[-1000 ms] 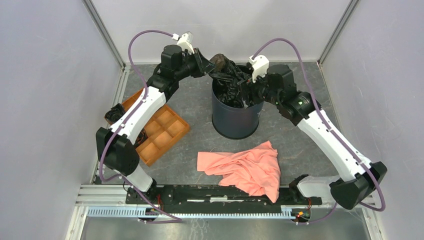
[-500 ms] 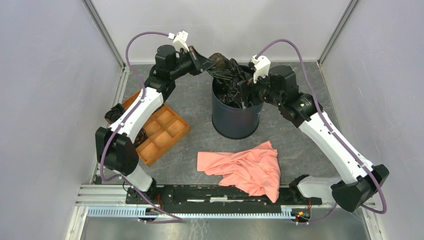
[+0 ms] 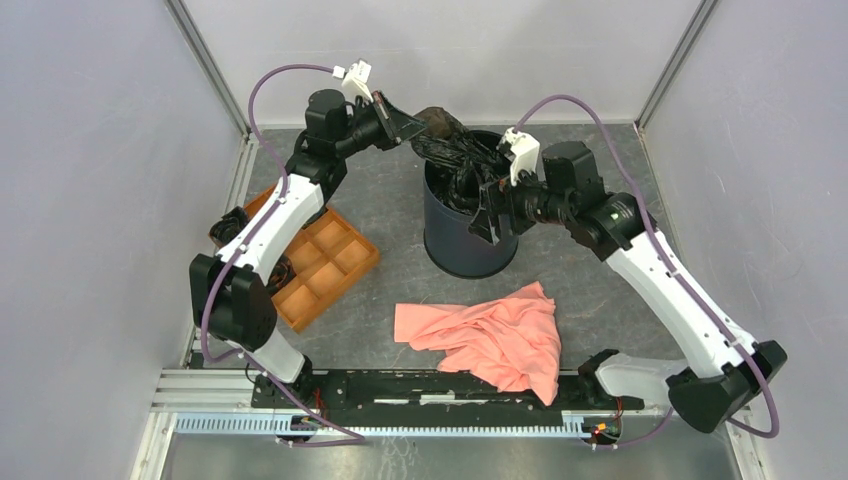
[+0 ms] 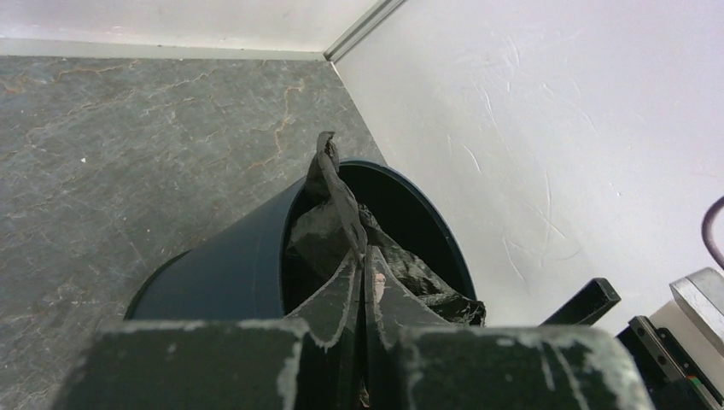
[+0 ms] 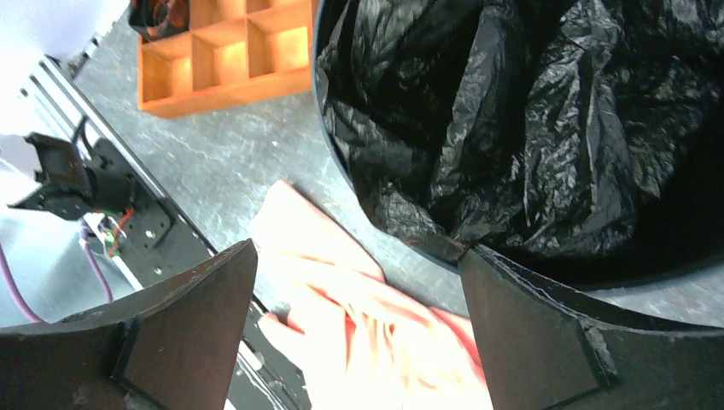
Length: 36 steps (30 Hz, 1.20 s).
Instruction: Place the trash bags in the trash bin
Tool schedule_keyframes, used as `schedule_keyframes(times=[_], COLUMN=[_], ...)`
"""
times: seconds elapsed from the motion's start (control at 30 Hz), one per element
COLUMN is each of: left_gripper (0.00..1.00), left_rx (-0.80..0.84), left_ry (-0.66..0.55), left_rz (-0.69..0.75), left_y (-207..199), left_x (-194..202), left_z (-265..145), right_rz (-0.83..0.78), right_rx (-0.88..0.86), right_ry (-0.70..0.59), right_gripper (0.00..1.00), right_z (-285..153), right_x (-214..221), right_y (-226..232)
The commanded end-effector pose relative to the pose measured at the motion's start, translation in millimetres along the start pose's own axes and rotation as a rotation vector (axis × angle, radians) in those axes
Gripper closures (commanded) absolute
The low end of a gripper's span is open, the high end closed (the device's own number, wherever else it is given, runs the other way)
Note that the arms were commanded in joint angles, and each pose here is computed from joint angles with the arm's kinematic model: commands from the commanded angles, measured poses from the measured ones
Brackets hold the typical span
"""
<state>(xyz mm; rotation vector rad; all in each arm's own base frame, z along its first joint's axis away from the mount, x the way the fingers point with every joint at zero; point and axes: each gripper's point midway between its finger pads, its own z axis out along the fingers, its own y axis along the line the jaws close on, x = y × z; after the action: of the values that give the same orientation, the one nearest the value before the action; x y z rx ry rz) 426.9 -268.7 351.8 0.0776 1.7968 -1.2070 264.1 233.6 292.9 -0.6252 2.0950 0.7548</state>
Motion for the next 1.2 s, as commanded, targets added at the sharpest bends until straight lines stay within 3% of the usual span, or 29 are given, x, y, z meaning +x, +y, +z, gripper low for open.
schedule_keyframes(times=[0.0,0.27,0.4,0.47,0.6,0.73,0.9,1.0,1.17], left_gripper=[0.94,0.94,0.94,0.96,0.98,0.98,0.98,0.98,0.98], left_rx=[0.046,0.06,0.102,0.202,0.345,0.449,0.516,0.543,0.625], left_ry=[-0.017,-0.002,0.005,0.014,0.008,0.018,0.047,0.065,0.11], left_rz=[0.037,0.042,0.098,0.156,0.263,0.278,0.234,0.183,0.103], left_y=[-19.8,-25.2,-37.5,-57.6,-81.7,-93.0,-93.4,-90.0,-93.0], left_x=[-7.7,-4.5,-7.7,-6.6,2.7,17.8,30.1,32.6,35.2], left_z=[-10.9,-15.7,-20.8,-27.9,-47.2,-60.7,-64.3,-63.0,-59.3], right_rz=[-0.069,-0.056,-0.105,-0.132,-0.194,-0.229,-0.247,-0.274,-0.284], right_rx=[0.039,0.055,0.083,0.14,0.282,0.42,0.403,0.285,0.231], right_ry=[0.027,0.114,0.106,0.065,-0.14,-0.345,-0.392,-0.367,-0.299], right_gripper=[0.05,0.05,0.05,0.05,0.07,0.12,0.3,0.26,0.21], right_z=[-35.4,-33.2,-44.7,-53.5,-82.3,-109.4,-68.2,-32.2,10.3], right_x=[9.4,51.3,47.3,29.7,-39.5,-107.8,-128.9,-120.4,-102.4], right_y=[0.4,-8.5,-11.5,-17.5,-26.8,-36.2,-46.4,-38.1,-44.6])
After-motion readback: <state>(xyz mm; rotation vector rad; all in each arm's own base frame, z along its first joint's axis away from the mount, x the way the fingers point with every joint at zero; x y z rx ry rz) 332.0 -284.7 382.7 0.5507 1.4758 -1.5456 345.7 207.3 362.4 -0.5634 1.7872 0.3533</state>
